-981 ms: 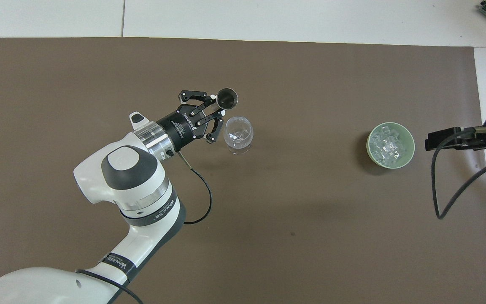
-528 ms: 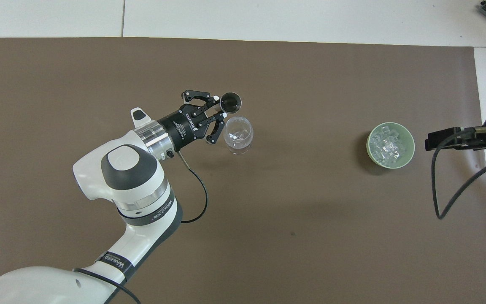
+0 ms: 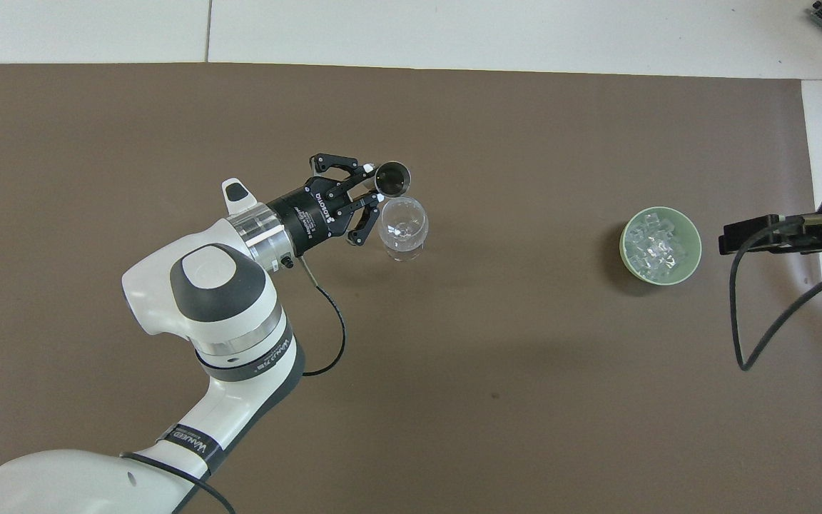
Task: Pour wine and add ice with both arms
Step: 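Tilt the silver cup over the wine glass with the left gripper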
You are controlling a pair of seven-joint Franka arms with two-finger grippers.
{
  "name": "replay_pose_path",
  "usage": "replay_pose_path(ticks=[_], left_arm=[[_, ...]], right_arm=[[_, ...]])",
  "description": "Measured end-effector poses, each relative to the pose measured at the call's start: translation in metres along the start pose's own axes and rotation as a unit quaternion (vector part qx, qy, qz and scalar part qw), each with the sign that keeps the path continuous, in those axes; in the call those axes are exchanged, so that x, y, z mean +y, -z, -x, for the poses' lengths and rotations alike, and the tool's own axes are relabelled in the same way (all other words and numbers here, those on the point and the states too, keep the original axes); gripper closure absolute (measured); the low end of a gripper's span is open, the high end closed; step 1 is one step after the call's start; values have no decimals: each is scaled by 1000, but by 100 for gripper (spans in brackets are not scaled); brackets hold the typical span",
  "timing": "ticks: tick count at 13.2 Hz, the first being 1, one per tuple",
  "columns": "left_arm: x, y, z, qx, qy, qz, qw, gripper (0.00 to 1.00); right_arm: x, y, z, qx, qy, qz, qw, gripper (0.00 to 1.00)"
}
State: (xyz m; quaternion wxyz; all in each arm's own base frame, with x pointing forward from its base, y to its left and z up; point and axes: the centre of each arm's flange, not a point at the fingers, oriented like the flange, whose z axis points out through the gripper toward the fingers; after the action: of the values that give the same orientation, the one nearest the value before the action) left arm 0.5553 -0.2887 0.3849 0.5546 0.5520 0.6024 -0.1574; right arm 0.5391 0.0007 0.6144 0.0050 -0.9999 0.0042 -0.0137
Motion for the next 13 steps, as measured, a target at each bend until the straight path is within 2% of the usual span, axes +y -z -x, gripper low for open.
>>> replay_pose_path(ticks=[13], left_arm=[[7,3,0,-6,-123,-12,992,79]], right_arm=[[0,0,0,0,0,0,1000,0]])
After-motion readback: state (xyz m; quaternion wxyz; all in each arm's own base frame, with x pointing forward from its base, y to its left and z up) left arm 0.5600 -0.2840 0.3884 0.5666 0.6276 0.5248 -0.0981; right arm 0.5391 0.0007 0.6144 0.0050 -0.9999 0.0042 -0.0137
